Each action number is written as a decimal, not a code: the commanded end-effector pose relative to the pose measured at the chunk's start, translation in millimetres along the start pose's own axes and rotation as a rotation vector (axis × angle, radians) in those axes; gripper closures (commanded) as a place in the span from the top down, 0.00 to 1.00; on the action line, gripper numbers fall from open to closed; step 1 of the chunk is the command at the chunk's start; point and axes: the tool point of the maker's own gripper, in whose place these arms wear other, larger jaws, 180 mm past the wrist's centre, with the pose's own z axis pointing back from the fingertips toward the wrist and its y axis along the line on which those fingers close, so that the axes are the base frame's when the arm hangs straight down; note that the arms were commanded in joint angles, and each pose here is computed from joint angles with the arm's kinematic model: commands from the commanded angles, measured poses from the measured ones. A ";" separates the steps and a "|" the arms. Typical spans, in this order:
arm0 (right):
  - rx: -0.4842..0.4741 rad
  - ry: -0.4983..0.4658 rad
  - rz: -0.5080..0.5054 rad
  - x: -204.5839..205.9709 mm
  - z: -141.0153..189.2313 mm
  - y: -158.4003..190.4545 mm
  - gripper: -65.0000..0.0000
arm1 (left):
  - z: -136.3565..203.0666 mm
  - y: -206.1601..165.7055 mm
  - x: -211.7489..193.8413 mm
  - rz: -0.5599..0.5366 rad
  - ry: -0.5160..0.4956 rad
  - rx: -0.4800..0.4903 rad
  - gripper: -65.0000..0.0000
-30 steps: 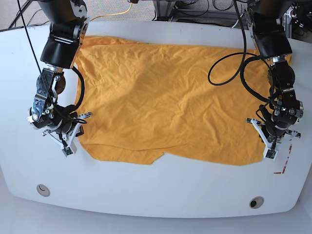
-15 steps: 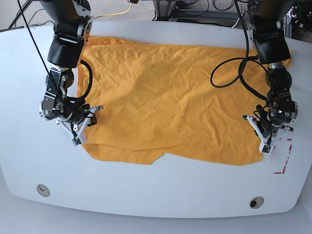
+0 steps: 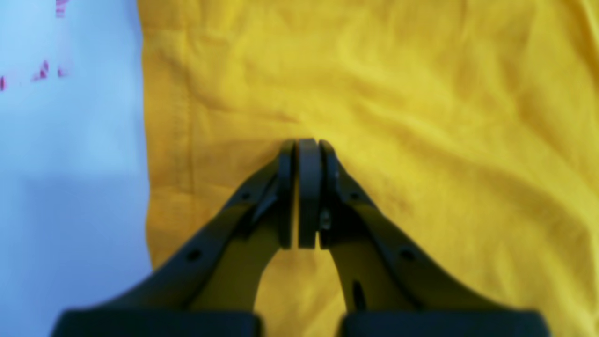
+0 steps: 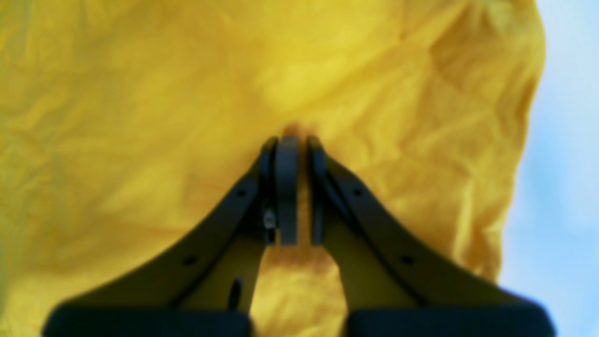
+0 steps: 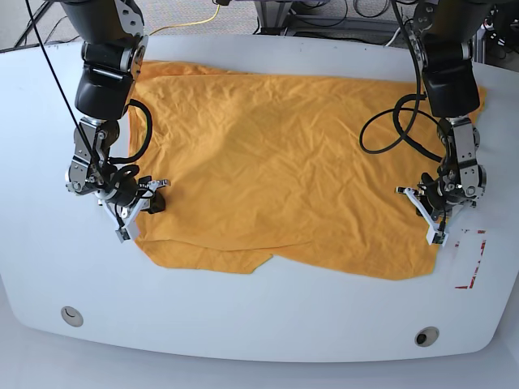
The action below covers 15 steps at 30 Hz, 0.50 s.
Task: Layout the t-shirt on the table in an organized manner, then fold the t-shirt properly
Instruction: 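Lower both grippers onto the shirt fabric and pinch it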
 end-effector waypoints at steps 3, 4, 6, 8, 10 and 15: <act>-0.061 0.022 0.035 5.5 4.4 -17.4 0.05 | -3.7 5.2 15.1 0.015 -0.020 -0.002 0.00; -0.064 0.020 0.039 6.2 4.3 -18.1 0.05 | -4.8 5.3 16.4 0.019 -0.018 -0.004 0.00; -0.077 0.020 0.051 7.4 5.2 -21.4 0.05 | -6.3 6.3 23.3 0.027 -0.024 -0.007 0.00; -0.089 0.008 0.065 16.4 6.6 -25.0 0.05 | -7.1 6.8 32.4 0.033 -0.033 -0.010 0.00; -0.097 0.000 0.076 23.2 6.9 -26.8 0.05 | -7.2 7.2 40.7 0.036 -0.045 -0.012 0.00; -0.099 -0.028 0.079 42.6 3.5 -30.2 0.05 | -10.7 -5.2 66.7 0.053 -0.099 -0.042 0.00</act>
